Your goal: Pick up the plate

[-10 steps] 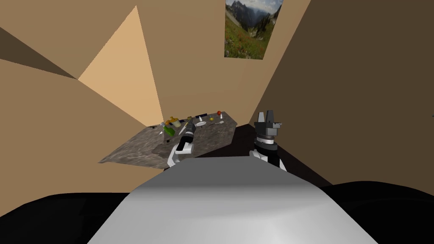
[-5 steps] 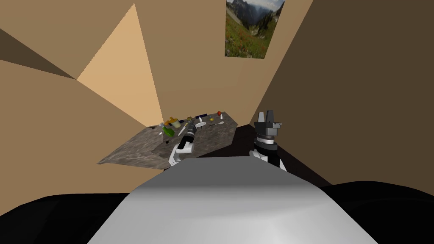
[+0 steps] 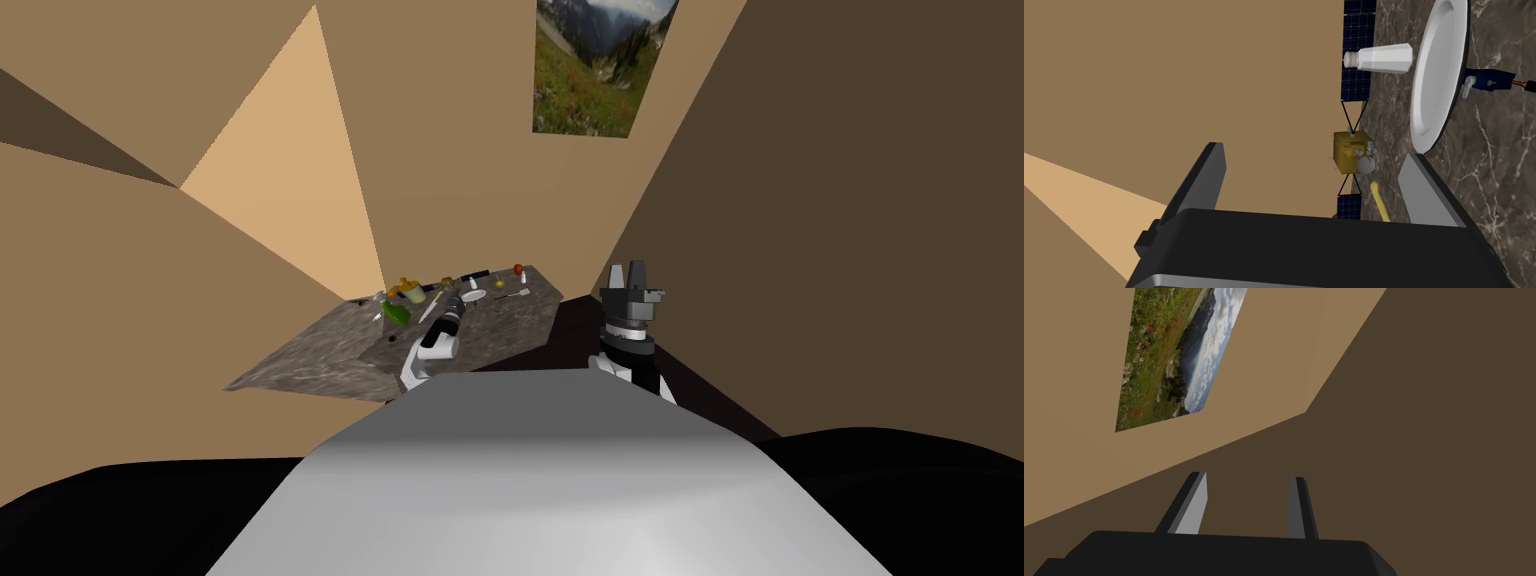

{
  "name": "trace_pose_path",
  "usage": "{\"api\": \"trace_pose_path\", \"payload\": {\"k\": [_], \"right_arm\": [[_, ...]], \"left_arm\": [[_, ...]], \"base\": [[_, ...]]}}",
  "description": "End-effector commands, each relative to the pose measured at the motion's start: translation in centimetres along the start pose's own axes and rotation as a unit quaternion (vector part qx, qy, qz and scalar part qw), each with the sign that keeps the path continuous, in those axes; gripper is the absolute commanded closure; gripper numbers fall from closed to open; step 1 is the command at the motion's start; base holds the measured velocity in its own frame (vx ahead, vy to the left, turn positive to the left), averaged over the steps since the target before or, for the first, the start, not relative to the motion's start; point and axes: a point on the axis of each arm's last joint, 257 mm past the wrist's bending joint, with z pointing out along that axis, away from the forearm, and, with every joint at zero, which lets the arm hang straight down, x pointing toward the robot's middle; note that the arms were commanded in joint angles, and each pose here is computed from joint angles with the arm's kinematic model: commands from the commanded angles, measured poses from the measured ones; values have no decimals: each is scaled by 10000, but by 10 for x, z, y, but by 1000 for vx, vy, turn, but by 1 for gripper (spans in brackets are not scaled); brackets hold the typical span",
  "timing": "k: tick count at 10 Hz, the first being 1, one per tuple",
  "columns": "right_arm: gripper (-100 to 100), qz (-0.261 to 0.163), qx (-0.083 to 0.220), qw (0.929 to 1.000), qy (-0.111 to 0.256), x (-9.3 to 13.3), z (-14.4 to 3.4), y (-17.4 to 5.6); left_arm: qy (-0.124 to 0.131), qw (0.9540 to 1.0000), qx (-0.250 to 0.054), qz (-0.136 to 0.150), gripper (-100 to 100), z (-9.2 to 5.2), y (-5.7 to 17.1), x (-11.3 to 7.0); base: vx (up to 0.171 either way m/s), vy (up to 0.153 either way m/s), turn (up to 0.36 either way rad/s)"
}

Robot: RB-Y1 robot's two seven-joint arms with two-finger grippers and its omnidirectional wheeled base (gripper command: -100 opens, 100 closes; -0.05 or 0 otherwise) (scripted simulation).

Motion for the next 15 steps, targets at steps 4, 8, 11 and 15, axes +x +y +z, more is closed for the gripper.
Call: {"api": "trace_pose_path", "payload": {"k": [4,8,11,15], "right_arm": [[0,0,0,10000,0,0,0,0],[0,0,0,10000,0,0,0,0],[0,0,0,10000,0,0,0,0],[0,0,-1,10000,0,0,0,0]], "left_arm": [[-25,9980,-614,-125,-100,3,37,-4],[-47,9923,-1217,-227,-100,2,74,-8],[-81,9845,-1728,-284,-100,-3,109,-12],[-104,9806,-1933,-301,0,-7,125,-15]], "base": [[75,-4,17],[75,3,13],[132,10,6],[84,11,-5]]}}
